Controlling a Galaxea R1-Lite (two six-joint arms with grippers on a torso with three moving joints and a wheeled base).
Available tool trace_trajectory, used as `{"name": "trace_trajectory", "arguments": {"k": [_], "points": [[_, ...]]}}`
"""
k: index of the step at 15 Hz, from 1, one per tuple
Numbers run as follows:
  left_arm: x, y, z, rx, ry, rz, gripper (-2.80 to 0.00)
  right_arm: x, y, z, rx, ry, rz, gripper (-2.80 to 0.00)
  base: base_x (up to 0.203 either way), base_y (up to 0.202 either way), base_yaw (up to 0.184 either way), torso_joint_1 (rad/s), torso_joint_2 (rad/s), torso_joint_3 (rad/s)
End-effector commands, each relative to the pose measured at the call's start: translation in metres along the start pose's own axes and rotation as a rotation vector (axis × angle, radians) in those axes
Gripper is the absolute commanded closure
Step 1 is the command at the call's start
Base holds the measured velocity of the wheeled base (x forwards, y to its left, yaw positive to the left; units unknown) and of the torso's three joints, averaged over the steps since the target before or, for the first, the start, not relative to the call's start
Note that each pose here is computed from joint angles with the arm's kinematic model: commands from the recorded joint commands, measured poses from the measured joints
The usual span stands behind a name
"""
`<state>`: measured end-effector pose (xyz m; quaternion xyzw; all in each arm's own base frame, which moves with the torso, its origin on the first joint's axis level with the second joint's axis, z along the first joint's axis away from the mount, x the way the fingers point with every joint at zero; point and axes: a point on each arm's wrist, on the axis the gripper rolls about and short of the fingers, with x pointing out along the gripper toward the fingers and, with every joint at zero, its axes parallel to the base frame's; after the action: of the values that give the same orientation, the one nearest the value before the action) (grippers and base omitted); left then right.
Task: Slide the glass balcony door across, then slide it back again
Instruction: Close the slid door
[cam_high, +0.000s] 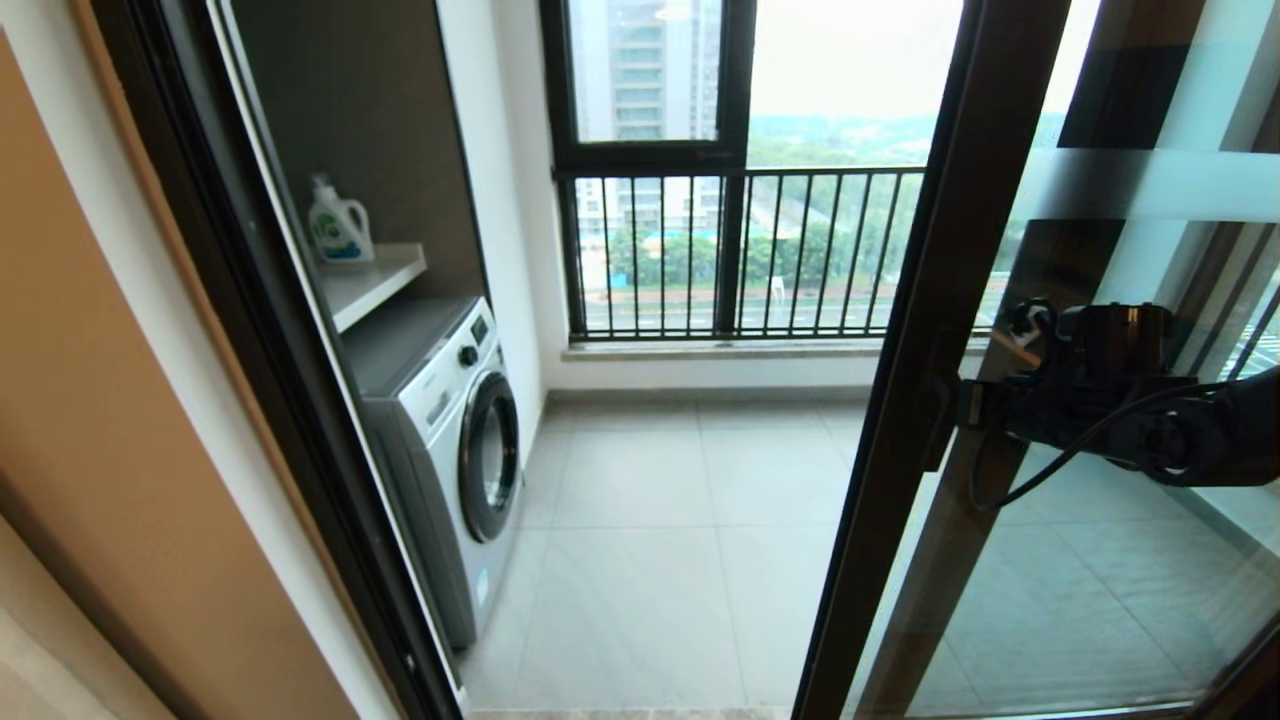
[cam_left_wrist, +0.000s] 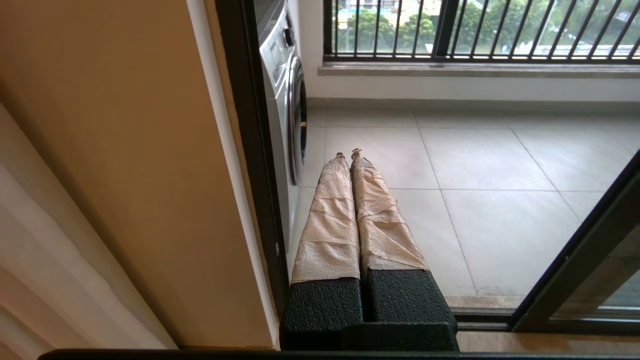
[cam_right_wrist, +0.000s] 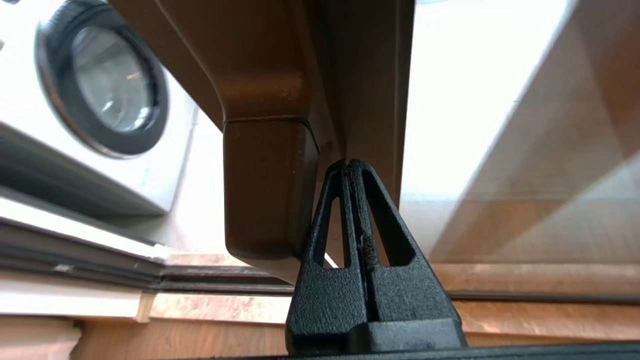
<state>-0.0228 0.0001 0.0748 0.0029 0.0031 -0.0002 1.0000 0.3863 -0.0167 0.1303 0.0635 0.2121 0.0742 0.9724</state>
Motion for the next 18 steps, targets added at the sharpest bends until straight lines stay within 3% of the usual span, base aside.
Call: {"name": "trace_trajectory", "arguments": {"k": [1,7,18], "points": [[0.0,0.0,0.0,0.0,0.003,0.0,0.0,0.001,0.005,0.002,-0.008,-0.014,0.004,0.0,0.0,0.0,0.0,0.0,0.0,0.0],[0.0,0.0,0.0,0.0,0.003,0.0,0.0,0.008,0.044,-0.002,-0.049,-0.003,0.054,0.0,0.0,0.0,0.0,0.0,0.0,0.0],[0.0,0.0,0.0,0.0,0.003,0.0,0.0,0.021,0.091,-0.002,-0.07,-0.012,0.149,0.0,0.0,0.0,0.0,0.0,0.0,0.0]]}}
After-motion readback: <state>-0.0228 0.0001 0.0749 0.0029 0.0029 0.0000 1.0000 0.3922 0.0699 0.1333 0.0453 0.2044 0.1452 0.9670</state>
